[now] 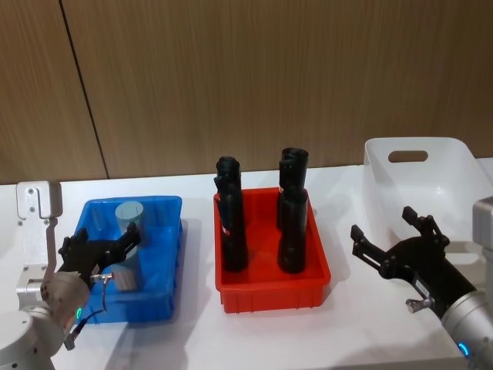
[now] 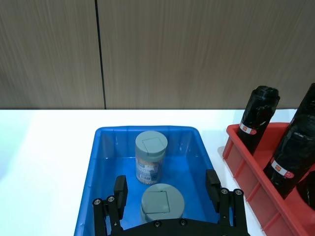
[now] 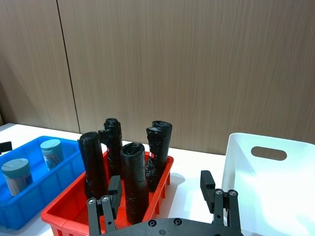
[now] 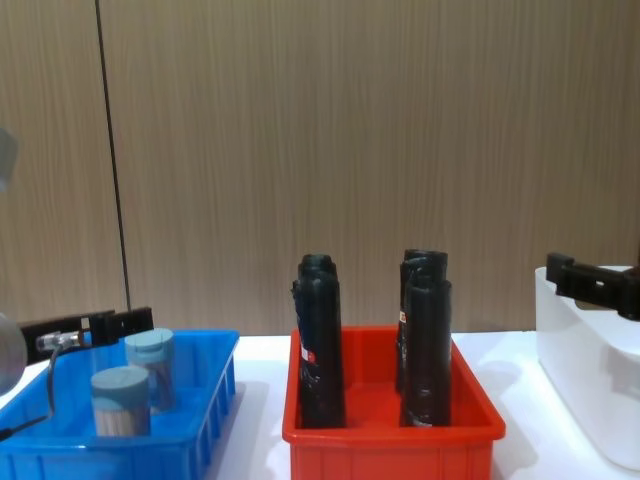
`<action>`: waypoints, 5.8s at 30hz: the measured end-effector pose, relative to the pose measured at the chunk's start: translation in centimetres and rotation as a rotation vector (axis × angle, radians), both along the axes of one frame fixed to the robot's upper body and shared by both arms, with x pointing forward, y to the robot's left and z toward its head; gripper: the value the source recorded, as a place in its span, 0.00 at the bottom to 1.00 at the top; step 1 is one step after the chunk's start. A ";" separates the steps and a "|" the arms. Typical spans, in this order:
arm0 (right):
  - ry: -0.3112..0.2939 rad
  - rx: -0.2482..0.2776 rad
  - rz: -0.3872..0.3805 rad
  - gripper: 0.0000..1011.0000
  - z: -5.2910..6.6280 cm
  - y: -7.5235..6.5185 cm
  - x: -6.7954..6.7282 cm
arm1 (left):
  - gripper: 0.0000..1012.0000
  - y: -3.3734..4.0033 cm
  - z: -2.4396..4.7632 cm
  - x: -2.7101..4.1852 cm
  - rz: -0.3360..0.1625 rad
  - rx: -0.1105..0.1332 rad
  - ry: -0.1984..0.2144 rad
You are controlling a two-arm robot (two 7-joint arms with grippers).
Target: Pick the cotton swabs from the blue box and place them into the white box.
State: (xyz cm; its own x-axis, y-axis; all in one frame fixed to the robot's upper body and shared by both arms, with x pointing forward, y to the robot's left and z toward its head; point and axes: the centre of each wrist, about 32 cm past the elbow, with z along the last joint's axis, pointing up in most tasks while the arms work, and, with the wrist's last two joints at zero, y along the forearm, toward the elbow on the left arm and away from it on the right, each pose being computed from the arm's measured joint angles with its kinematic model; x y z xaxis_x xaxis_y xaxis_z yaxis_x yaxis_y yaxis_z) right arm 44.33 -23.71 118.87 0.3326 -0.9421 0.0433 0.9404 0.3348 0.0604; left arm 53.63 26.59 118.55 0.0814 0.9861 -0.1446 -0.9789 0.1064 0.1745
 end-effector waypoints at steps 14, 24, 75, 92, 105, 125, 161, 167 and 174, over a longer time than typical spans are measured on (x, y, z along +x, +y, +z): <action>0.000 0.000 0.000 0.99 0.0 0.0 0.0 | 0.99 0.98 -0.05 1.33 -0.036 0.023 0.084; 0.000 0.000 0.000 0.99 0.0 0.0 0.0 | 0.99 1.51 -0.15 2.06 -0.081 0.040 0.125; 0.000 0.000 0.000 0.99 0.0 0.0 0.0 | 0.66 2.20 -0.79 3.91 -0.140 0.126 0.170; 0.000 0.000 0.000 0.99 0.0 0.0 0.0 | 0.66 1.03 2.96 3.12 -0.220 0.180 -0.014; 0.000 0.000 0.000 0.99 0.0 0.0 0.0 | 0.66 -0.12 6.29 2.83 -0.369 0.163 -0.156; 0.000 0.000 0.000 0.99 0.0 0.0 0.0 | 0.66 -1.07 9.95 3.74 -0.662 0.072 -0.247; 0.000 0.000 0.000 0.99 0.0 0.0 0.0 | 0.66 -3.99 15.79 11.56 -1.189 -0.038 -0.057; 0.000 0.000 0.000 0.99 0.0 0.0 0.0 | 0.66 -4.58 17.13 12.55 -1.234 -0.007 -0.024; 0.000 0.000 0.000 0.99 0.0 0.0 0.0 | 0.66 -5.17 18.35 13.12 -1.259 0.037 -0.011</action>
State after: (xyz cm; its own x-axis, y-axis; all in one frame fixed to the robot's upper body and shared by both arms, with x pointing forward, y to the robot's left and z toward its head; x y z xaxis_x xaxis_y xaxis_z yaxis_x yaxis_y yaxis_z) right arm 44.33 -23.71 118.87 0.3326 -0.9421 0.0433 0.9404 0.3348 0.0604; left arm 66.76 21.42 136.90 0.9672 0.2281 -0.1119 -0.2044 0.9603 0.1899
